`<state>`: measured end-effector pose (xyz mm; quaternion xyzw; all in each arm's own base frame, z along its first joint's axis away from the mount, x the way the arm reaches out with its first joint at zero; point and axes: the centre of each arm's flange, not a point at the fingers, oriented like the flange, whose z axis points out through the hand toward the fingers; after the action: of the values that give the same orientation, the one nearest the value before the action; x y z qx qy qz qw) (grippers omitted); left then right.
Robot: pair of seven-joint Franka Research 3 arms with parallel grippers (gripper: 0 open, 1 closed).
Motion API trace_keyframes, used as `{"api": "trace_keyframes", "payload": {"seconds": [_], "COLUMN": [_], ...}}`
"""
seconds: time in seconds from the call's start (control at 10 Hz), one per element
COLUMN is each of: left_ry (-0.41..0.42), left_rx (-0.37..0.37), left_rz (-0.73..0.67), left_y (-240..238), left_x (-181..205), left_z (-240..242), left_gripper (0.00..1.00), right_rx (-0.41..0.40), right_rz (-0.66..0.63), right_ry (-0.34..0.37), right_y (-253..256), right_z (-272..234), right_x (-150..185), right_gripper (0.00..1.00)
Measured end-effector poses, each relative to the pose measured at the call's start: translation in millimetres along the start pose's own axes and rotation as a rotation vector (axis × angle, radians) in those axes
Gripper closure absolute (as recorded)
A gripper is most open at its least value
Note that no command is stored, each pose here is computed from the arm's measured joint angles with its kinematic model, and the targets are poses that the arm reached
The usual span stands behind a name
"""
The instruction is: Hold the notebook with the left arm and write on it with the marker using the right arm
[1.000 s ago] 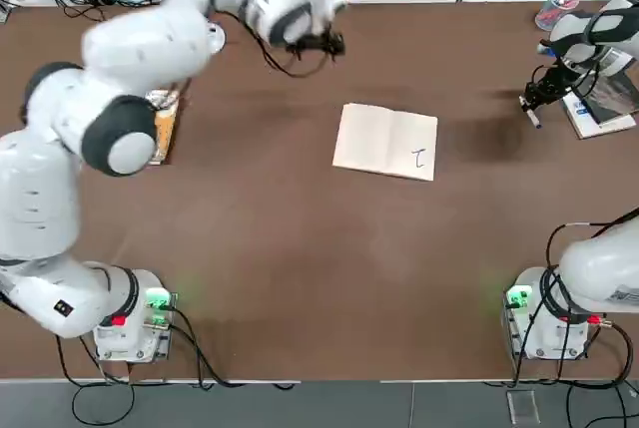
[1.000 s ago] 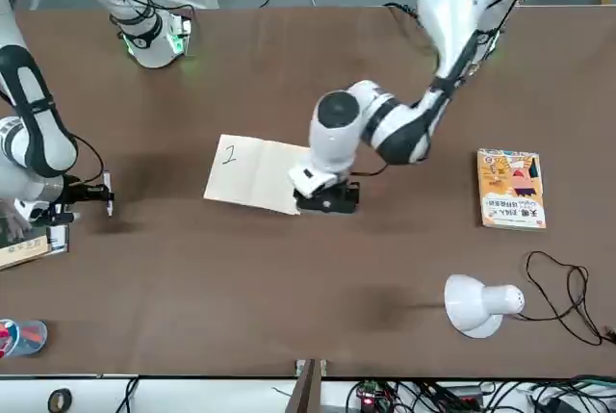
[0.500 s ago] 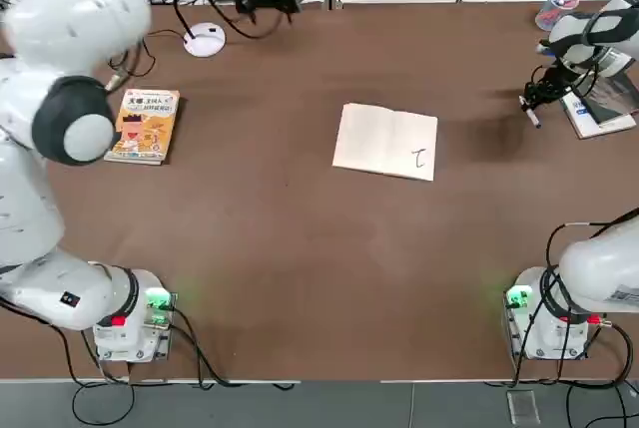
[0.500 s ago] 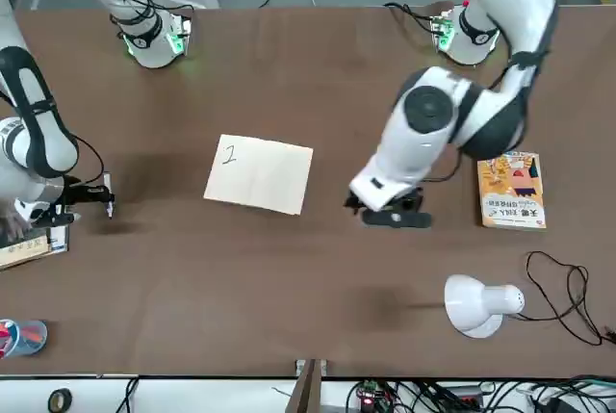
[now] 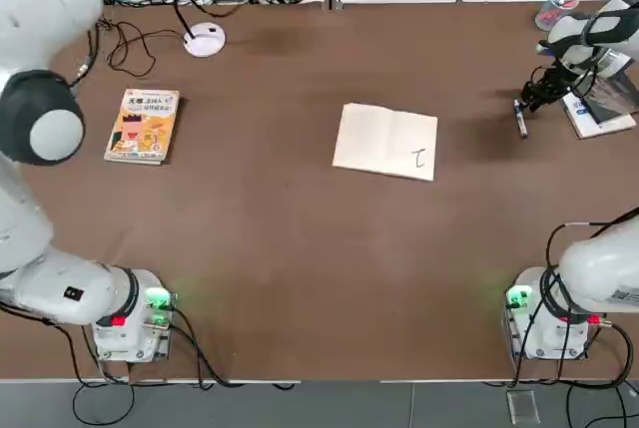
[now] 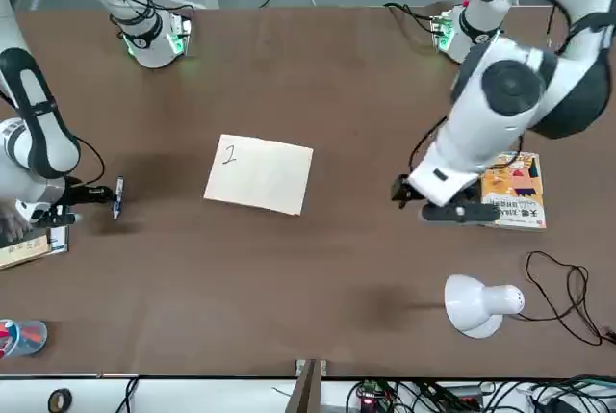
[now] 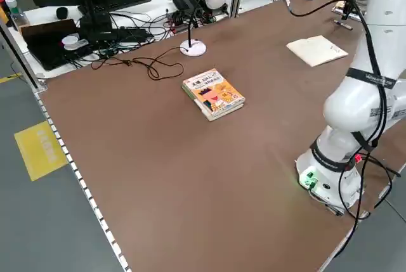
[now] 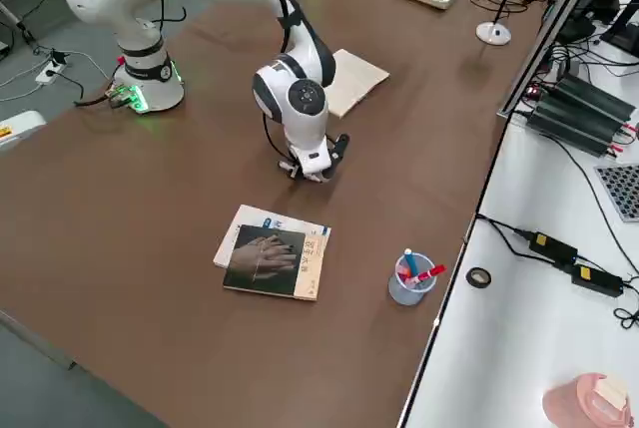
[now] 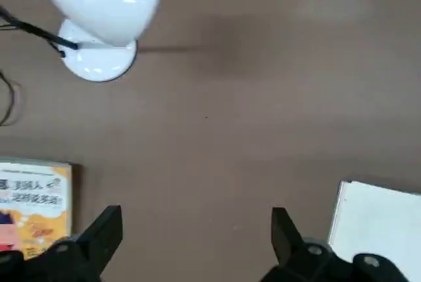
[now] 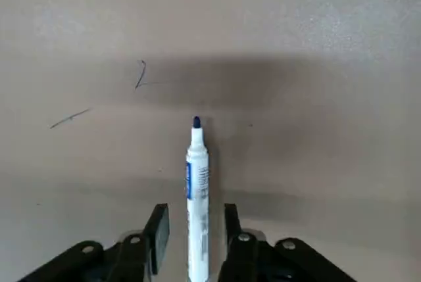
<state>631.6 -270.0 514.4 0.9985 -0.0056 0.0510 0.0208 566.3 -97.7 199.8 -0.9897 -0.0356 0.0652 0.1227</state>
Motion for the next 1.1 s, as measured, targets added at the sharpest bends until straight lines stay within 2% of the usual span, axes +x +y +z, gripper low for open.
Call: {"api": "trace_keyframes", "payload": {"seconds": [0.4,0.7,0.8,1.0,1.1], "left_ry": [-0.050,-0.087,-0.097,-0.117,-0.130], "left_rx": [0.026,0.030,0.026,0.020,0.022], "left_rz": [0.044,0.069,0.081,0.104,0.114], "left_y": [-89.9,-141.1,-155.8,-182.6,-193.9], "left_x": [11.1,8.3,6.4,1.4,-2.0], "left_z": [-28.3,-49.3,-56.2,-68.8,-74.3], "left_gripper": [0.00,0.00,0.00,0.00,0.00], "right_rx": [-0.003,-0.031,-0.056,-0.135,-0.171], "right_rz": [0.004,-0.003,-0.028,-0.086,-0.115], "right_ry": [0.016,0.050,0.056,0.087,0.105], "right_y": [-16.7,-71.6,-92.1,-122.7,-133.2], "right_z": [-9.0,-41.4,-54.7,-85.6,-103.8], "right_x": [9.7,29.2,33.8,38.9,39.2], "right_gripper": [0.59,0.56,0.51,0.47,0.37]}}
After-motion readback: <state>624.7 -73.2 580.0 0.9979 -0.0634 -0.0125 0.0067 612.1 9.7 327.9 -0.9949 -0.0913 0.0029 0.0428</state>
